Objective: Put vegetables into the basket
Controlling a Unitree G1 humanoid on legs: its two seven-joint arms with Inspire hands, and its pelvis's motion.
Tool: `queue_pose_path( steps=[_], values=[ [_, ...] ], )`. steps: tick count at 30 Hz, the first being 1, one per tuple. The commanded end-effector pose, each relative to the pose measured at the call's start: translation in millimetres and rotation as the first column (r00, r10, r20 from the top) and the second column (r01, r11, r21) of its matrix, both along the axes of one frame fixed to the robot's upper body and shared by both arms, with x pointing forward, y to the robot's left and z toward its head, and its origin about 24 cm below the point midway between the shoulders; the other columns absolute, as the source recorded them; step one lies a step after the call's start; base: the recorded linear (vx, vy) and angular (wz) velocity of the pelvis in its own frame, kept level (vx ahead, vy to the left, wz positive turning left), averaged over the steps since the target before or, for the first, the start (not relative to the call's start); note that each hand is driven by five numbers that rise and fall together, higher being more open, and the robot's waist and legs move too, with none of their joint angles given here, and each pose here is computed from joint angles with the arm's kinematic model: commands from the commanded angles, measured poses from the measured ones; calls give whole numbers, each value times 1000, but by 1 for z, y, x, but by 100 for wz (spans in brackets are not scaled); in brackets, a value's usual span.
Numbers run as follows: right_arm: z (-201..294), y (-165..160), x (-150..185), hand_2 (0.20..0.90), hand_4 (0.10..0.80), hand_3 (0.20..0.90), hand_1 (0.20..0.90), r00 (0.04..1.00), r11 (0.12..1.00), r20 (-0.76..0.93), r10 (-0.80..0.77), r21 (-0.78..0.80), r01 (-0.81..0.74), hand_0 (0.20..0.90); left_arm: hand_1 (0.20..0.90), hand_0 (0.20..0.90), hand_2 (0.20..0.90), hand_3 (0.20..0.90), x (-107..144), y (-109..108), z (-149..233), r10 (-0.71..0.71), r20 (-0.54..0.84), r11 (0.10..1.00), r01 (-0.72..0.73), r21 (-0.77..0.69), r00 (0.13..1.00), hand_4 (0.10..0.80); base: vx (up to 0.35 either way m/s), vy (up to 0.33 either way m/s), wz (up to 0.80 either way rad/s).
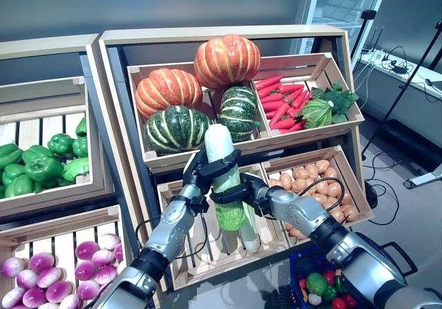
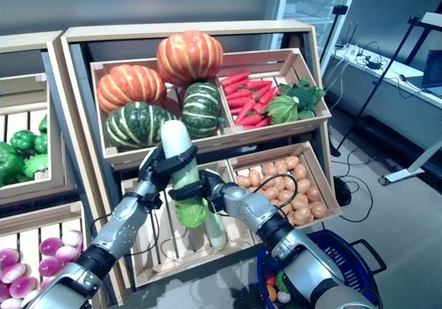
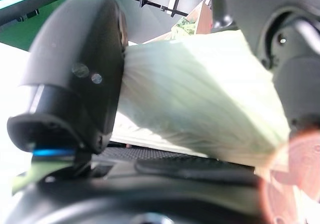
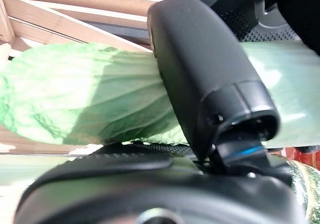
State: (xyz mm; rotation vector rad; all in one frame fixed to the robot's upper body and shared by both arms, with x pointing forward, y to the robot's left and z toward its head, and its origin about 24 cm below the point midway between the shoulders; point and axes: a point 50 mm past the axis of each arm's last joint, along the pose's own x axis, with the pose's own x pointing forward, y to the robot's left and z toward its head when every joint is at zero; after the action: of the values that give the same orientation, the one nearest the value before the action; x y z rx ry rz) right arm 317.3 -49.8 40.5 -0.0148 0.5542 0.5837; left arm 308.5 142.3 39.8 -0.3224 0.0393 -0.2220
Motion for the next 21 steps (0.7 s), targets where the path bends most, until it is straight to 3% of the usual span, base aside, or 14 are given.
queue_pose_path(
  steps=[1,7,16,21],
  values=[
    [108,76,1,300,400,300,300,920,878,363,148,379,-291,300,900,900,900,900,9,-83,78,-318,368,937,348,-17,874,800,0,0,0],
    [113,47,4,300,400,300,300,892,889,443,92,368,-274,300,900,900,900,900,11,-63,71,-295,351,955,275,108,889,800,-2,1,-2],
    [93,-47,4,300,400,300,300,862,925,490,-133,374,-69,300,900,900,900,900,9,14,47,-204,282,917,82,391,938,800,-10,-6,-4],
    [76,-77,1,300,400,300,300,849,930,480,-221,365,36,300,900,900,900,900,9,36,42,-176,264,889,38,456,949,800,-21,0,-2]
  ],
)
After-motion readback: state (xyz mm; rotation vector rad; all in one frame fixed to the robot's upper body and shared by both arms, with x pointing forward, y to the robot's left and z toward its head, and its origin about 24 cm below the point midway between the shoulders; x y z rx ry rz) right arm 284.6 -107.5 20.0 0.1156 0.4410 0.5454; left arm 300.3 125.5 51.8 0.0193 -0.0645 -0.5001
